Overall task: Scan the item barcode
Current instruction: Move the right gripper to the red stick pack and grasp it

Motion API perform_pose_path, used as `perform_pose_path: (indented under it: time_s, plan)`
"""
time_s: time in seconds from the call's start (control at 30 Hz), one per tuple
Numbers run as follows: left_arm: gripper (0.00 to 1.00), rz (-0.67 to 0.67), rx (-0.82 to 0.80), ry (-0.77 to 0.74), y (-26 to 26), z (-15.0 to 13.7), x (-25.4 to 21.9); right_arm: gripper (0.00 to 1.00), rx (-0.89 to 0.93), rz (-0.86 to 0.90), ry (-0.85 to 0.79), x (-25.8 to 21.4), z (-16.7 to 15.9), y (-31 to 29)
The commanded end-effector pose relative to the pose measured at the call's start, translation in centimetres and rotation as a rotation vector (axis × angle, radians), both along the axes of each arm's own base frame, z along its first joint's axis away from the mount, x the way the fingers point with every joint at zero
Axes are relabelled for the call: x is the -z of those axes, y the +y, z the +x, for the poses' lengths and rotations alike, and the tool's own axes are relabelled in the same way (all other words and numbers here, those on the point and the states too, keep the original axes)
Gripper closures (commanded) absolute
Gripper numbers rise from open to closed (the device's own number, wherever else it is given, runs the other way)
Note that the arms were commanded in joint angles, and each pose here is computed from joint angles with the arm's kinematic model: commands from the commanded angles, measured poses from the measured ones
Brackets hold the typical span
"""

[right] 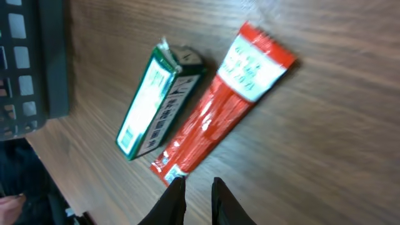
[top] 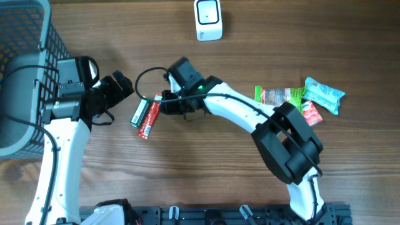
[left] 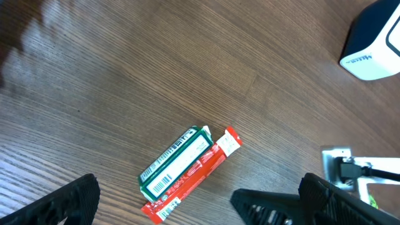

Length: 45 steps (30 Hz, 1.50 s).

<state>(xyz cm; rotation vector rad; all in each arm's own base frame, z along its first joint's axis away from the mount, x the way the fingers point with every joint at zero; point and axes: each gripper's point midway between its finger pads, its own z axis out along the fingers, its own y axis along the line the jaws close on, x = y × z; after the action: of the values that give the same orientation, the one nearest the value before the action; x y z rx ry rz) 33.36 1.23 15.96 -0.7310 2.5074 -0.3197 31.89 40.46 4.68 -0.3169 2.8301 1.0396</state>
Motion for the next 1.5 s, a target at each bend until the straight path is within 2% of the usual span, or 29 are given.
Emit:
perform_pose_path:
  time_s: [0.0, 0.07, 0.1, 0.2, 0.27, 0.3, 0.47, 0.63, 0.77, 0.93, 1.1, 1.23, 1.47]
  plan:
    - [0.00, 0.017, 0.000, -0.031, 0.4, 0.3, -1.0, 0.86, 0.040, 0.011, 0.036, -0.1, 0.1, 0.0]
    - [0.00, 0.017, 0.000, -0.031, 0.4, 0.3, -1.0, 0.90, 0.038, 0.011, 0.036, -0.1, 0.0, 0.1]
    - [0.00, 0.017, 0.000, -0.031, 0.4, 0.3, -1.0, 0.96, 0.036, 0.011, 0.037, -0.1, -0.1, 0.2]
    - [0.00, 0.022, -0.001, -0.070, 0.5, 1.1, -1.6, 0.96, 0.024, 0.011, 0.038, -0.1, -0.6, 0.5]
    - [0.00, 0.043, -0.002, -0.259, 0.8, 4.6, -4.6, 0.96, 0.021, 0.009, 0.048, -0.1, -1.2, 0.9]
    - [0.00, 0.048, -0.002, -0.302, 0.9, 5.3, -5.4, 0.96, 0.024, 0.007, 0.056, -0.1, -1.4, 1.0]
    - [0.00, 0.054, -0.013, -0.329, 1.1, 5.7, -5.9, 0.96, 0.035, 0.009, 0.086, -0.1, -2.0, 1.3]
    - [0.00, 0.250, -0.201, -0.193, 6.4, 3.5, -3.7, 0.96, 0.043, 0.019, 0.081, -0.2, -1.8, 1.5]
    - [0.00, 0.250, -0.198, -0.136, 6.5, 3.2, -2.3, 0.96, 0.081, 0.040, 0.079, -0.6, -1.3, 2.2]
    - [0.00, 0.248, -0.194, -0.100, 6.6, 3.3, -1.0, 0.96, 0.182, -0.029, 0.043, 0.2, -1.2, 2.4]
    - [0.00, 0.248, -0.194, -0.100, 6.5, 3.3, -1.0, 0.96, 0.165, 0.000, 0.002, 0.1, -1.7, 4.1]
    - [0.00, 0.248, -0.194, -0.100, 6.5, 3.3, -1.0, 0.96, 0.219, -0.014, 0.062, 1.7, -1.8, 4.0]
    - [0.00, 0.248, -0.194, -0.100, 6.5, 3.3, -1.0, 0.96, 0.248, -0.035, 0.030, 2.5, -1.0, 3.8]
